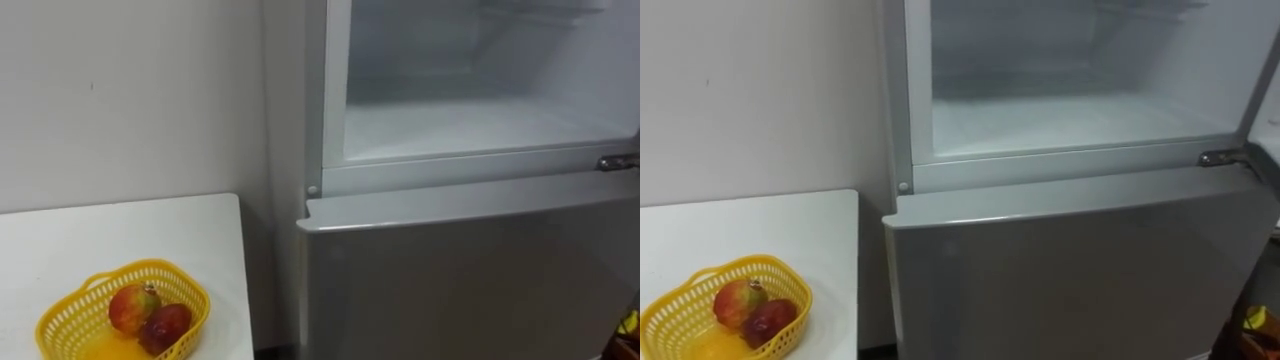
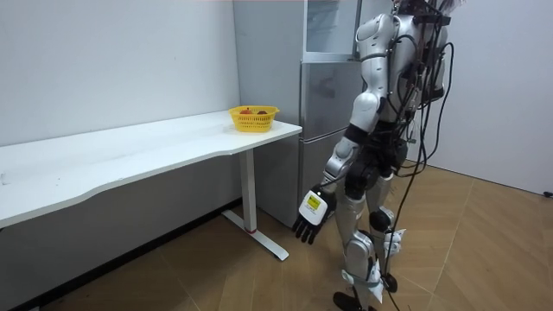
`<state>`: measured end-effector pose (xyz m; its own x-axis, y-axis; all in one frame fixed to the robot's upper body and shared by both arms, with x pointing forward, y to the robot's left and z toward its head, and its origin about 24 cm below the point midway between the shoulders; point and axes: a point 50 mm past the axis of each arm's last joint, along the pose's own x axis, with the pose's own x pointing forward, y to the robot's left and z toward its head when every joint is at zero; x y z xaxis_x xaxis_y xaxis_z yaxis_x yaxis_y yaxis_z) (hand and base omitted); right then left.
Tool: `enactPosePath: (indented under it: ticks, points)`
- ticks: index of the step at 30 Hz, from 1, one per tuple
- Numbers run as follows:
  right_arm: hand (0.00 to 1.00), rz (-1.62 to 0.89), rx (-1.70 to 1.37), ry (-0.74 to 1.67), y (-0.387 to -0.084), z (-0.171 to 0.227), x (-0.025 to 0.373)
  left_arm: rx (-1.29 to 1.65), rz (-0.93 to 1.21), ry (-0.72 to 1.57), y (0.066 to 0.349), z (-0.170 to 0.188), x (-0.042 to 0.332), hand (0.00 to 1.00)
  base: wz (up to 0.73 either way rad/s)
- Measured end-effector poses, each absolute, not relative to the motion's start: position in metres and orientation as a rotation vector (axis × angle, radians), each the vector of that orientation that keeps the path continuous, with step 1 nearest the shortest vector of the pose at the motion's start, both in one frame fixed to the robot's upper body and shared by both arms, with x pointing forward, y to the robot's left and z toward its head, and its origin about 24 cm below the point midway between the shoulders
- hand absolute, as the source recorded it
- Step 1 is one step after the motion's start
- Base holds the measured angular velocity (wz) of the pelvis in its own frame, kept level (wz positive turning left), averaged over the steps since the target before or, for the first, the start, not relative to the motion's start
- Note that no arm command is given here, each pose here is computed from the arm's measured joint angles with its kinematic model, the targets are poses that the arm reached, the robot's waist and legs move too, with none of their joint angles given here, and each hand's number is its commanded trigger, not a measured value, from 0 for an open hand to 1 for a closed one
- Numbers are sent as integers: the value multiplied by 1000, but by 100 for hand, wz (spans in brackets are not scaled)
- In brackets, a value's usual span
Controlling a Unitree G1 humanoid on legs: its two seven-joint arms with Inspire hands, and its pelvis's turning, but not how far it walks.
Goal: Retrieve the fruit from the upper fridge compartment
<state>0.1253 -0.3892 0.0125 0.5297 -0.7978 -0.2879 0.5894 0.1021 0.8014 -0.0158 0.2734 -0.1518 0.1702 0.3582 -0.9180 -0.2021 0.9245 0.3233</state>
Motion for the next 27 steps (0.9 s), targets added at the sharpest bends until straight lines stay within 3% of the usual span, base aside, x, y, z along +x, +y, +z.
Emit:
enactPosePath:
  ticks: [6, 12, 18, 27]
  points:
    - [0, -1043, 1084, -281, -390, 23, 132, 141, 402, 1336, 275, -151, -14, 0, -2]
    - [0, -963, 1041, -435, -392, 62, 137, 142, 403, 1323, 275, -151, -13, 0, 0]
    - [0, -741, 907, -642, -382, 134, 154, 145, 400, 1327, 275, -151, -17, 0, 0]
    - [0, -585, 672, -747, -368, 169, 156, 140, 386, 1357, 272, -152, -27, 0, -2]
